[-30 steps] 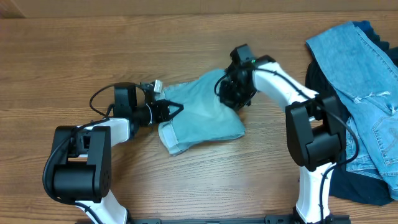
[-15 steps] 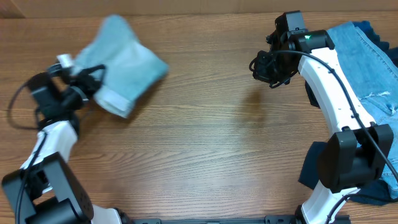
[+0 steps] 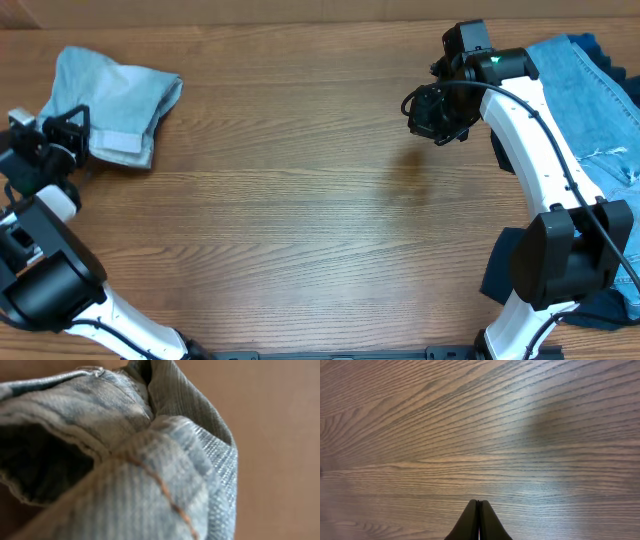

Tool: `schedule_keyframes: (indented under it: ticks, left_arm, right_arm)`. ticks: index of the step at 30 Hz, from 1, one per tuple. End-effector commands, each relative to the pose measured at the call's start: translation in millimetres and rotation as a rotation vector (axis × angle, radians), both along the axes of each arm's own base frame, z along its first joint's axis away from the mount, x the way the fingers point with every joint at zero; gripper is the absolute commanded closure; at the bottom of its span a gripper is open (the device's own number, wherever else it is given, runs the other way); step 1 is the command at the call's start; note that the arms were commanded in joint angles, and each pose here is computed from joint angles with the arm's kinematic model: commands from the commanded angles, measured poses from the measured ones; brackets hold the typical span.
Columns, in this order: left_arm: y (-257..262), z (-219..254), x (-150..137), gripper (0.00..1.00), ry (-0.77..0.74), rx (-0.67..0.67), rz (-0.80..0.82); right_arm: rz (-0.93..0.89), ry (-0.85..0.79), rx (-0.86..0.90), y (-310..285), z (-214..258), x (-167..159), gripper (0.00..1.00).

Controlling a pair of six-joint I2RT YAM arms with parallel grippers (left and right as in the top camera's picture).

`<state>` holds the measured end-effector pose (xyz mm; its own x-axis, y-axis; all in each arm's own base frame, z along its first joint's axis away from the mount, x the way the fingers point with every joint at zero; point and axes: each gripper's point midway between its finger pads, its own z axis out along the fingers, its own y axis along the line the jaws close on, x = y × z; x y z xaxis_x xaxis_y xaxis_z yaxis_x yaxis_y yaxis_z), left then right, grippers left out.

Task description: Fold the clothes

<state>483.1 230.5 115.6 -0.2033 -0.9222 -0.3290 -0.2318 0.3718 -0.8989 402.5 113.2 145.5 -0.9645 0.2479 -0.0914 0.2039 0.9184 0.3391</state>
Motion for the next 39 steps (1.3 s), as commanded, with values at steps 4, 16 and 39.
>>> schedule_keyframes:
  ticks: [4,16,39]
  left_arm:
    - [-1.6,10.0,17.1,0.96,0.010,-0.054,0.007]
    - [49.3,-3.2,7.6,0.96,0.079,-0.016,0.280]
    - [-10.4,164.7,-109.2,0.00,0.160,0.526,0.095]
  right_arm:
    - [-0.015,-0.032,0.002,0.0,18.2,-0.6,0.96]
    - [-0.015,-0.026,0.001,-0.3,17.8,-1.9,0.96]
    - [-0.047,-0.028,-0.070,-15.2,30.6,-14.1,0.96]
